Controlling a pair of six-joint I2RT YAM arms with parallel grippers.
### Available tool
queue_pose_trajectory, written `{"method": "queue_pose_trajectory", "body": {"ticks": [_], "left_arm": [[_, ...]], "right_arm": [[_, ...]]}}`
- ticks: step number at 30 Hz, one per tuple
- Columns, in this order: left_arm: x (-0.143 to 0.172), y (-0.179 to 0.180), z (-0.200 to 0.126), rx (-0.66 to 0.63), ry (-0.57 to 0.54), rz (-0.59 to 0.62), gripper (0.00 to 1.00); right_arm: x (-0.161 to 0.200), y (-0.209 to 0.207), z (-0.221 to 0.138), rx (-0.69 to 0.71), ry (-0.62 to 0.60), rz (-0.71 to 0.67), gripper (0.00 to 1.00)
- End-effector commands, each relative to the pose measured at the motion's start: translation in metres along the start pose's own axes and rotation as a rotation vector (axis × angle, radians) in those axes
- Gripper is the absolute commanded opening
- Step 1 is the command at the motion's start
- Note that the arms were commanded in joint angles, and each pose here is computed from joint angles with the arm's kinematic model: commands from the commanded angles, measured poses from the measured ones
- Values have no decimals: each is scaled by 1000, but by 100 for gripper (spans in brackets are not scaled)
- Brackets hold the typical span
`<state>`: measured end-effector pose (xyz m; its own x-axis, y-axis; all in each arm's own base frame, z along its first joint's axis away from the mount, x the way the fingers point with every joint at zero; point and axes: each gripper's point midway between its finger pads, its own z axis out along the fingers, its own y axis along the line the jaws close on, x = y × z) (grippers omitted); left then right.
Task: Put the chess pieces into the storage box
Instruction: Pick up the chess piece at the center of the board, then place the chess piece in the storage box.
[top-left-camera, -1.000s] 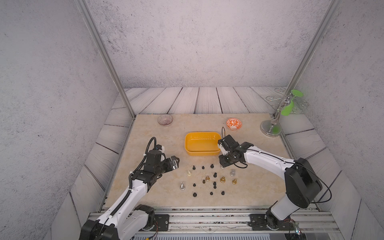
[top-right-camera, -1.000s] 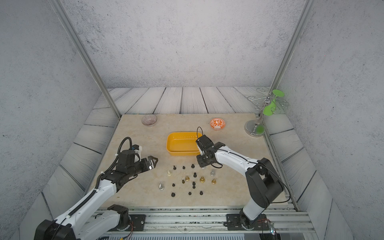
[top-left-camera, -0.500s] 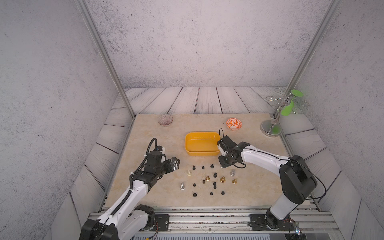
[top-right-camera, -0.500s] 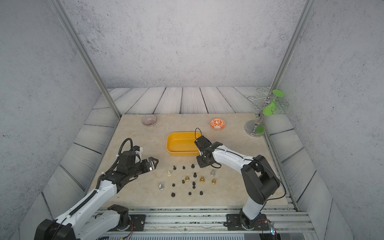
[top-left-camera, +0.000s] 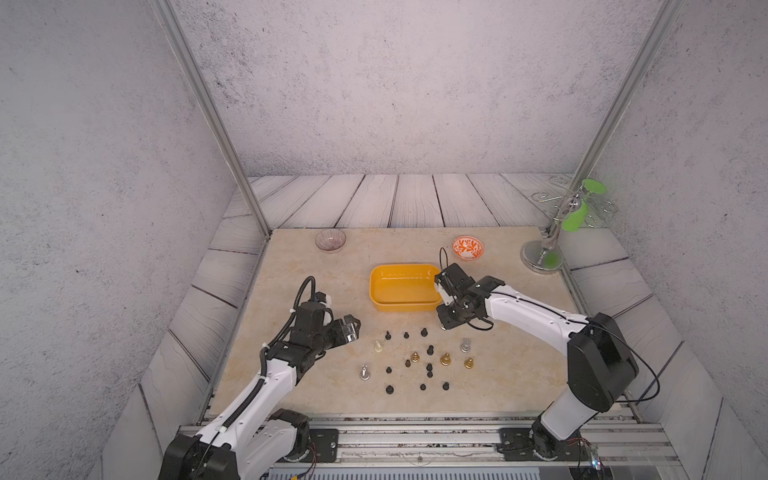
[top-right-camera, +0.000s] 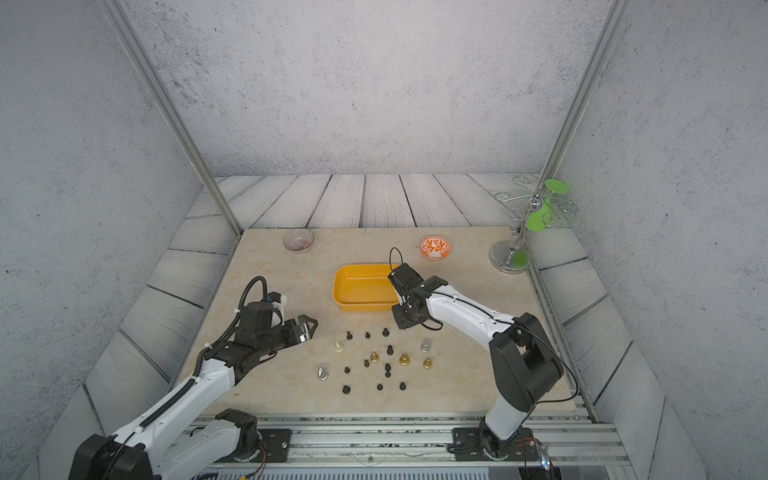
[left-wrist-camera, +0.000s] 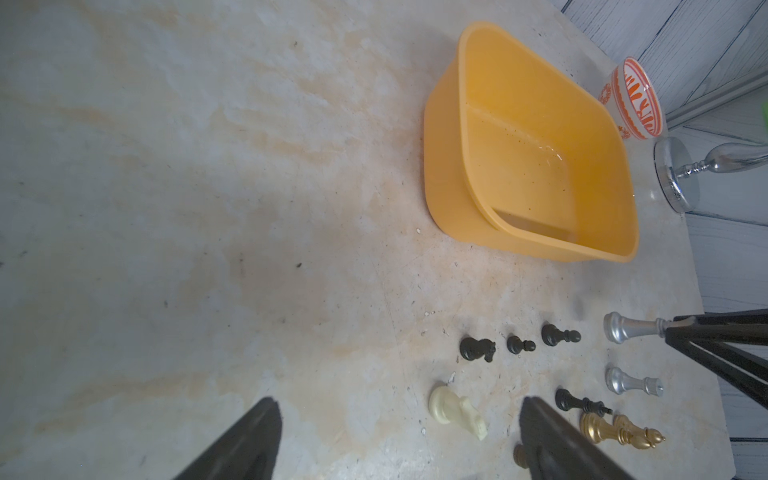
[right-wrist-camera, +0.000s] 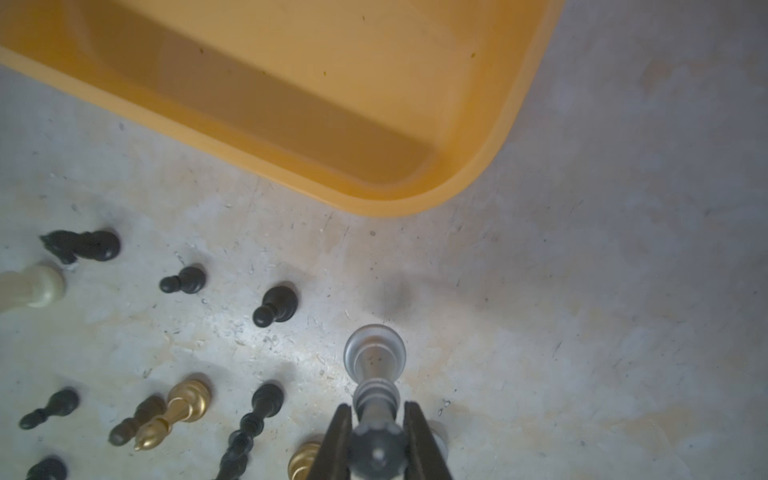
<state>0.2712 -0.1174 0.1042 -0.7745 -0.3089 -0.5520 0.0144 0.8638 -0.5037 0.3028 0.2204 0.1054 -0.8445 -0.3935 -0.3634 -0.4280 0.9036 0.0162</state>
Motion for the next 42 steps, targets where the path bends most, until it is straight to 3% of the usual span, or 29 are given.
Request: {"method": "queue_pose_trajectory", "body": {"ticks": [1, 17, 29, 42], "left_arm": [[-5, -8, 0, 23, -13, 7, 92], [6, -4, -2, 26, -4, -8, 92], [10, -4, -3, 29, 1, -9, 92], [15, -1, -1, 23, 13, -14, 92]], "right_arm": [[-16, 0, -33, -1, -69, -20, 5], [-82, 13, -51, -29, -167, -102, 0], [-118, 0, -8, -15, -115, -94, 0], [-115, -6, 32, -31, -33, -59, 18]]}}
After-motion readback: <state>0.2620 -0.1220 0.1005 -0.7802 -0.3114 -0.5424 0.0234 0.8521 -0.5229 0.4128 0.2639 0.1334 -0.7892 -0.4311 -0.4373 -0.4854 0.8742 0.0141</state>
